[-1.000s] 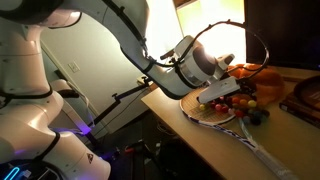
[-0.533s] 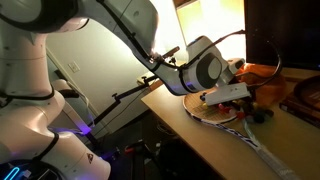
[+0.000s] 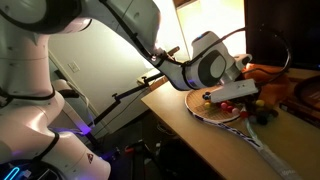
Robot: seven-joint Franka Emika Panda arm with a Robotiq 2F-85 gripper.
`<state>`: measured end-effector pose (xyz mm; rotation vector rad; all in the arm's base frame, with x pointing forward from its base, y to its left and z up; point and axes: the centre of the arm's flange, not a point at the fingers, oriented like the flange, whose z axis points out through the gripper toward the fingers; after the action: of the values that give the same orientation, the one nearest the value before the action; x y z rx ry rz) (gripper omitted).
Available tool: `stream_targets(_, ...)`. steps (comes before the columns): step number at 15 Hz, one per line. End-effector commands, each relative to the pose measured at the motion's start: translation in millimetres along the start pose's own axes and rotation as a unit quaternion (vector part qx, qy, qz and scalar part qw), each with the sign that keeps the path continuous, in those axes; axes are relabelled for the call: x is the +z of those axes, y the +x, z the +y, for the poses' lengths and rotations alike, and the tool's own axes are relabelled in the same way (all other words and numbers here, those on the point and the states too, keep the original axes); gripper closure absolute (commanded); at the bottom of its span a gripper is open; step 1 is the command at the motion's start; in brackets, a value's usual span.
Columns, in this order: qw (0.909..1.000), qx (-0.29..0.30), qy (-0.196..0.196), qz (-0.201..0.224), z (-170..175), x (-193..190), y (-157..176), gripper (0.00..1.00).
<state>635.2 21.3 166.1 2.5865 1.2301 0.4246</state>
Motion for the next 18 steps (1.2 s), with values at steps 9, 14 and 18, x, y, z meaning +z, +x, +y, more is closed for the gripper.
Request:
stream_targets(9, 0.9971, -0.042, -0.061, -0.018, -39.0, -24.5, 30.4, 0.97)
stream_targets(14, 0.9907, -0.089, -0.097, -0.034, -82.5, -27.9, 61.9, 0.97)
stream_targets(18, 0.9834, -0.125, -0.124, -0.046, -118.6, -24.2, 78.6, 0.97)
